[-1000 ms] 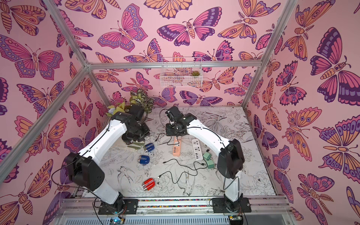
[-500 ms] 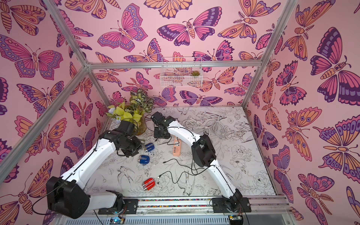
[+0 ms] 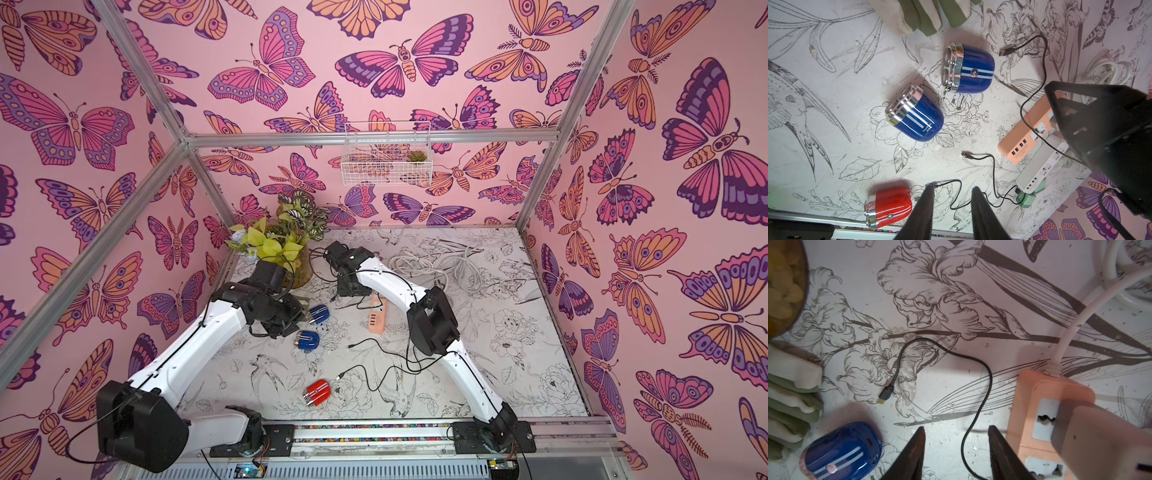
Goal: Charge the electric shaver
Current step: Pick up the charging cable from the center of the board.
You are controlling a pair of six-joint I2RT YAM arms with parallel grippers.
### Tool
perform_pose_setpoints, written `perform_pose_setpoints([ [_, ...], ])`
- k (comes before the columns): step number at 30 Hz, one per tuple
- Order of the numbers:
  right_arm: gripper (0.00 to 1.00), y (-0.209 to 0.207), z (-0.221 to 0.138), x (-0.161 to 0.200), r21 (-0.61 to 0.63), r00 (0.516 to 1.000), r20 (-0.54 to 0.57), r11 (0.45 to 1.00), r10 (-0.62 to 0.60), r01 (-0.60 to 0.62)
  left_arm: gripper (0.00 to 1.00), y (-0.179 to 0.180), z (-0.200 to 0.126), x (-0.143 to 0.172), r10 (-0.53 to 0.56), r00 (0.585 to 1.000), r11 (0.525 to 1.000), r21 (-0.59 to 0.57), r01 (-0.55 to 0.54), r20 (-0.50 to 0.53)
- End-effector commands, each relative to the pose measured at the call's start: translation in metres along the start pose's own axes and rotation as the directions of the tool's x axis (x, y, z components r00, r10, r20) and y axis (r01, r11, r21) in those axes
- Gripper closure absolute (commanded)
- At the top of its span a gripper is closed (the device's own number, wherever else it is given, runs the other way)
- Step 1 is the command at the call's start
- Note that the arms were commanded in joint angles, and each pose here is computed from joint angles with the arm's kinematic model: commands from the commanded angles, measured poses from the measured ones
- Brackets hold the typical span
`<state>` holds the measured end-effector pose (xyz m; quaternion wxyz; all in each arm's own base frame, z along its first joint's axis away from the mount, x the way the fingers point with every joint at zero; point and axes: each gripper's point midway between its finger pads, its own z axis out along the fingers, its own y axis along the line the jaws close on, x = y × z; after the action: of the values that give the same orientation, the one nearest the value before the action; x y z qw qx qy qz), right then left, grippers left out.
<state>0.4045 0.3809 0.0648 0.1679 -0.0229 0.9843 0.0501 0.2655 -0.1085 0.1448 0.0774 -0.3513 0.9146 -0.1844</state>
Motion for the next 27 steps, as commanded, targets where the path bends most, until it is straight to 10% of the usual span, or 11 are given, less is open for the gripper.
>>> perform_pose_setpoints([
  [1, 0.51, -0.018, 0.025, 0.017, 0.067, 0.997, -0.072, 0.998, 0.021, -0.016, 0.66, -0.007, -0.002, -0.002, 0.018, 1.0, 1.0, 0.02, -0.018, -0.007],
  [9, 0.63, -0.022, 0.043, 0.018, 0.027, 0.988, -0.123, 0.996, 0.088, -0.085, 0.66, -0.014, -0.002, 0.001, 0.007, 1.0, 0.998, 0.062, -0.005, -0.022],
  [14, 0.98, -0.015, 0.035, 0.017, -0.012, 0.988, -0.128, 0.996, 0.087, -0.089, 0.6, -0.026, 0.002, 0.001, -0.039, 0.998, 0.992, 0.116, 0.044, -0.045],
  [17, 1.0, -0.01, 0.006, 0.004, -0.076, 0.994, -0.069, 0.993, 0.083, -0.088, 0.48, -0.037, 0.005, 0.003, -0.129, 0.988, 0.976, 0.167, 0.142, -0.086],
  [27, 1.0, 0.001, -0.111, 0.001, -0.419, 0.992, 0.1, 0.907, 0.077, -0.028, 0.3, -0.105, -0.008, -0.019, -0.537, 0.804, 0.711, 0.376, 0.595, -0.255],
])
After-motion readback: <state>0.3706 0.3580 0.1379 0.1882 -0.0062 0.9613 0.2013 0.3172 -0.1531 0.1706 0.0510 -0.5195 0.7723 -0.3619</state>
